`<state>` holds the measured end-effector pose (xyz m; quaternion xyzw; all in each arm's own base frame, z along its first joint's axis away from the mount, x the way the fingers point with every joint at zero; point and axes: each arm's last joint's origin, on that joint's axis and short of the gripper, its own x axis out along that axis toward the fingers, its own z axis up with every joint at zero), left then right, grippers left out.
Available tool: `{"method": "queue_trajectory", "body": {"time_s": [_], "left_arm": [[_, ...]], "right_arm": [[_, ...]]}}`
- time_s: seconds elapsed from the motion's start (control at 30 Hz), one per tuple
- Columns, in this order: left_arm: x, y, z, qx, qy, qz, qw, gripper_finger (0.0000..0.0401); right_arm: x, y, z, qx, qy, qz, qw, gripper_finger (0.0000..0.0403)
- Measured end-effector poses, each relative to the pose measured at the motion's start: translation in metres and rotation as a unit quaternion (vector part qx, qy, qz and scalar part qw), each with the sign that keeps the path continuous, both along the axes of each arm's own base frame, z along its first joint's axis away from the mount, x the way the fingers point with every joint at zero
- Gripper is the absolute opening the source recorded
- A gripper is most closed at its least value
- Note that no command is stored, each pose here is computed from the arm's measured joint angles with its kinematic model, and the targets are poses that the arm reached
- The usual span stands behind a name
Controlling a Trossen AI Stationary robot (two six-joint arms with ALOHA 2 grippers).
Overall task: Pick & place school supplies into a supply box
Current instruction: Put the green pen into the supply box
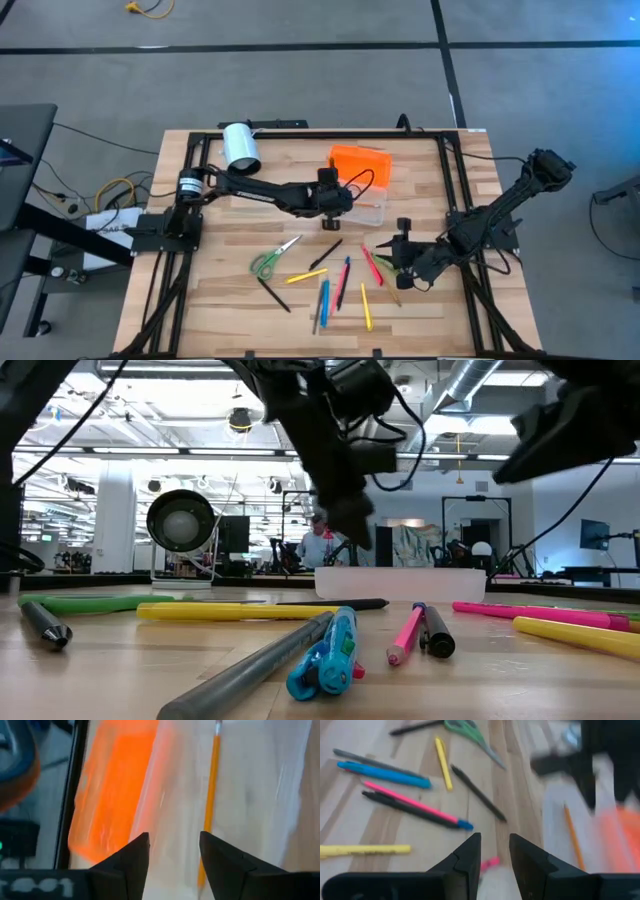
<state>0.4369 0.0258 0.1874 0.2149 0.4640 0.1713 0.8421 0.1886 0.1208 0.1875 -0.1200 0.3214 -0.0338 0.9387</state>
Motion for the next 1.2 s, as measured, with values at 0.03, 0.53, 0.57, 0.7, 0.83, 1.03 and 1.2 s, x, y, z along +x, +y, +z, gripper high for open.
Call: {"method": "queue_trajectory", "body": {"time_s": [0.03,0.53,0.57,0.7,0.83,1.03,1.2], "left_arm": [[-0.005,-0.003,0.003,-0.005,0.013,0.006,1.0,0.0168],[-0.076,-0.106,0.044,-0.038,0.027,-0.039,0.998,0.0169],[-0.083,-0.113,0.042,-0.034,0.025,-0.034,0.999,0.0169],[-0.116,-0.132,0.028,-0.006,0.0,0.006,1.0,0.0169],[-0.148,-0.147,0.012,0.033,-0.054,0.048,0.997,0.0169],[-0.18,-0.166,-0.006,0.051,-0.109,0.069,0.99,0.0169],[-0.195,-0.179,-0.011,0.065,-0.157,0.071,0.983,0.0169]], "right_arm": [[-0.002,-0.001,-0.002,0.009,0.007,-0.012,1.0,0.0098],[-0.025,0.021,-0.015,0.11,0.039,-0.069,0.991,0.0098],[-0.025,0.024,-0.018,0.115,0.041,-0.072,0.99,0.0098],[-0.022,0.03,-0.036,0.111,0.061,-0.091,0.988,0.0098],[-0.016,0.028,-0.05,0.101,0.075,-0.122,0.984,0.0098],[-0.006,0.022,-0.062,0.119,0.093,-0.165,0.975,0.0098],[-0.002,0.024,-0.066,0.142,0.103,-0.158,0.972,0.0098]]}}
